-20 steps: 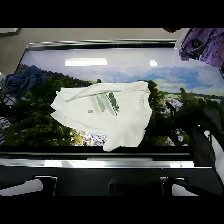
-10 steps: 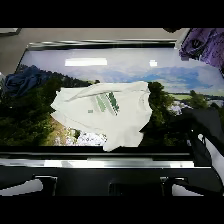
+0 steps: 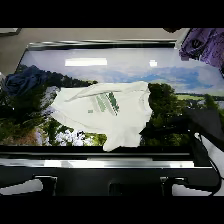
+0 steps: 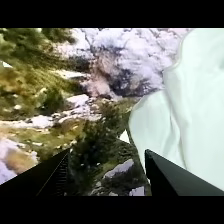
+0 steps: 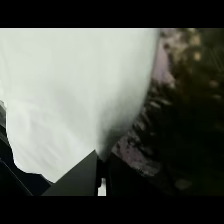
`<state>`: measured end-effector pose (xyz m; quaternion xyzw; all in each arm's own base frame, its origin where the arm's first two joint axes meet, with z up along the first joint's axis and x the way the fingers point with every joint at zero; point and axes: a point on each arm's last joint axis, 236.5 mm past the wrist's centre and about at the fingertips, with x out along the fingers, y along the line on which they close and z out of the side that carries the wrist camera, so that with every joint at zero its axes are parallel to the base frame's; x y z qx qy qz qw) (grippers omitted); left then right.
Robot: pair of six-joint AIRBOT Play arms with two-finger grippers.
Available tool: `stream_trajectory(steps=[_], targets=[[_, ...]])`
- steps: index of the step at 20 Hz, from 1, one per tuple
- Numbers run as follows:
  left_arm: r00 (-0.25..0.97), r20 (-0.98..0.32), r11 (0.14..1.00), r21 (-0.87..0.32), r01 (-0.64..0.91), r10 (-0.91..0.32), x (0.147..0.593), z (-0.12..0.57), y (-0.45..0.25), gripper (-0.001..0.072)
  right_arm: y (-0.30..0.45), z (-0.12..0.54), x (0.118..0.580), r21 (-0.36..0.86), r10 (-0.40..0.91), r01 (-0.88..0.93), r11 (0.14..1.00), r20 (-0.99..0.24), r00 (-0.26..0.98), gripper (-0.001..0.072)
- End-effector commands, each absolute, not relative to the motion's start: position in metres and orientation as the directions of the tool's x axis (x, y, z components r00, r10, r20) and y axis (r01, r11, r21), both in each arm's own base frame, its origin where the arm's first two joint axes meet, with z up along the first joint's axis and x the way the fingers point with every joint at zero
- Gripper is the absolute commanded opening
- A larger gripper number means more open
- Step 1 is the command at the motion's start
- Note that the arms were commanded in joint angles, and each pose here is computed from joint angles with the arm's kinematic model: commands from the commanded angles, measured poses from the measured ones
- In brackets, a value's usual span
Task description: Fold the clothes and pants, and hang the long-sleeved shirts on hangers.
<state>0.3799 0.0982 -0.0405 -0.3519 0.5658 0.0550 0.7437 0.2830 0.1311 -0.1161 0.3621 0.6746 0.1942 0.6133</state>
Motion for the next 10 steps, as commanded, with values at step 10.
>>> stream_trajectory(steps=[10], targets=[[0.309, -0.808, 0.742, -0.585, -0.328, -0.501, 0.4, -0.092, 0.041, 0.0529, 0.133, -0.11, 0.282, 0.714, 0.734, 0.247, 0.655, -0.678, 0.015, 0.0029]])
